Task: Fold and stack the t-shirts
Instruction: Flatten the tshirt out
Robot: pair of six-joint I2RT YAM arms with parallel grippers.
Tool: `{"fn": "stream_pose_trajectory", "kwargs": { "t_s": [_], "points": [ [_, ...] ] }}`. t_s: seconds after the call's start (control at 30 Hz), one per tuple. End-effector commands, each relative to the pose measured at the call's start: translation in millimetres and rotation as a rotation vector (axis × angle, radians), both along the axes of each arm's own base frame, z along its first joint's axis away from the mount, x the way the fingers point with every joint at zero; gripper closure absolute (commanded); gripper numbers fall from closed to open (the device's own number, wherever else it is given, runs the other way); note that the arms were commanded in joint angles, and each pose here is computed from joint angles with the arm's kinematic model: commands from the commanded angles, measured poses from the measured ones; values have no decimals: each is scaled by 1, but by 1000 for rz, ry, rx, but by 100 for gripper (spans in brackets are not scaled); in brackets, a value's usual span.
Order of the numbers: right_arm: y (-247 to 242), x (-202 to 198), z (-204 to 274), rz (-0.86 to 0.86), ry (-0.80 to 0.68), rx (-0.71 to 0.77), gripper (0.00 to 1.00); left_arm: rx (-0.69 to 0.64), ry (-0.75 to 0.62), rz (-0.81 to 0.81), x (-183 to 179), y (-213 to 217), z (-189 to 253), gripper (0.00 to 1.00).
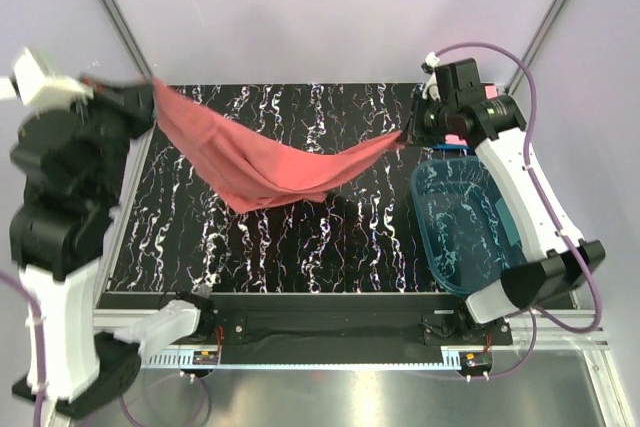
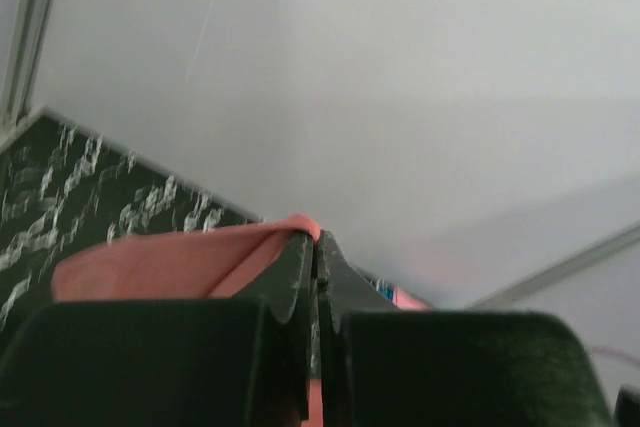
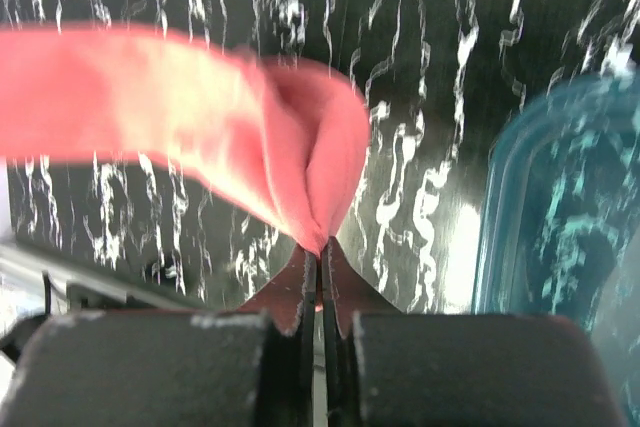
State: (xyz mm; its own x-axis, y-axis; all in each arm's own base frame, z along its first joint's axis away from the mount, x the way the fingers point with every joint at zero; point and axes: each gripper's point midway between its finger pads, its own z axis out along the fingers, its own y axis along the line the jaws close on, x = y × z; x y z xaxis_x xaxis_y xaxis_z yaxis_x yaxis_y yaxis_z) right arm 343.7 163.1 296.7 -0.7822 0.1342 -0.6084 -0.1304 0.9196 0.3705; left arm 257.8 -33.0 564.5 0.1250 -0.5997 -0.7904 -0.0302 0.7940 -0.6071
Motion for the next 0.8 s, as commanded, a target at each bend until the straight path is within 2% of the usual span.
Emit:
{"fn": "stream_pose_trajectory", "kwargs": {
  "t_s": [0.0, 0.03, 0.07, 0.13, 0.17, 0.27, 0.3, 0.43, 0.6, 0.77],
  "points": [
    [-5, -39, 2, 40, 18, 31, 100, -106, 60, -51, -47, 3, -44, 100],
    [-4, -47, -3, 45, 39, 48, 100, -160, 52, -59, -75, 10, -54, 100],
    [-2, -64, -17, 72, 88, 66, 100, -151, 188, -55, -81, 9, -99, 100],
    [0, -81, -33, 86, 137, 70, 100, -196, 299, -60, -101, 9, -139, 100],
    [3, -98, -48, 112, 176, 63, 100, -186, 434, -90, -117, 4, -184, 100],
    [15, -129, -78, 177, 259, 35, 100, -235, 594, -174, -147, -11, -244, 100],
    [19, -137, -85, 194, 282, 25, 100, -239, 690, -177, -148, -16, -277, 100],
    [39, -165, -112, 252, 364, 7, 100, -265, 942, -223, -163, -33, -350, 100],
    [43, -183, -138, 252, 433, 8, 100, -303, 1018, -271, -159, -49, -389, 100],
    [39, -185, -151, 219, 451, -4, 100, -265, 1045, -305, -145, -56, -397, 100]
  ]
}}
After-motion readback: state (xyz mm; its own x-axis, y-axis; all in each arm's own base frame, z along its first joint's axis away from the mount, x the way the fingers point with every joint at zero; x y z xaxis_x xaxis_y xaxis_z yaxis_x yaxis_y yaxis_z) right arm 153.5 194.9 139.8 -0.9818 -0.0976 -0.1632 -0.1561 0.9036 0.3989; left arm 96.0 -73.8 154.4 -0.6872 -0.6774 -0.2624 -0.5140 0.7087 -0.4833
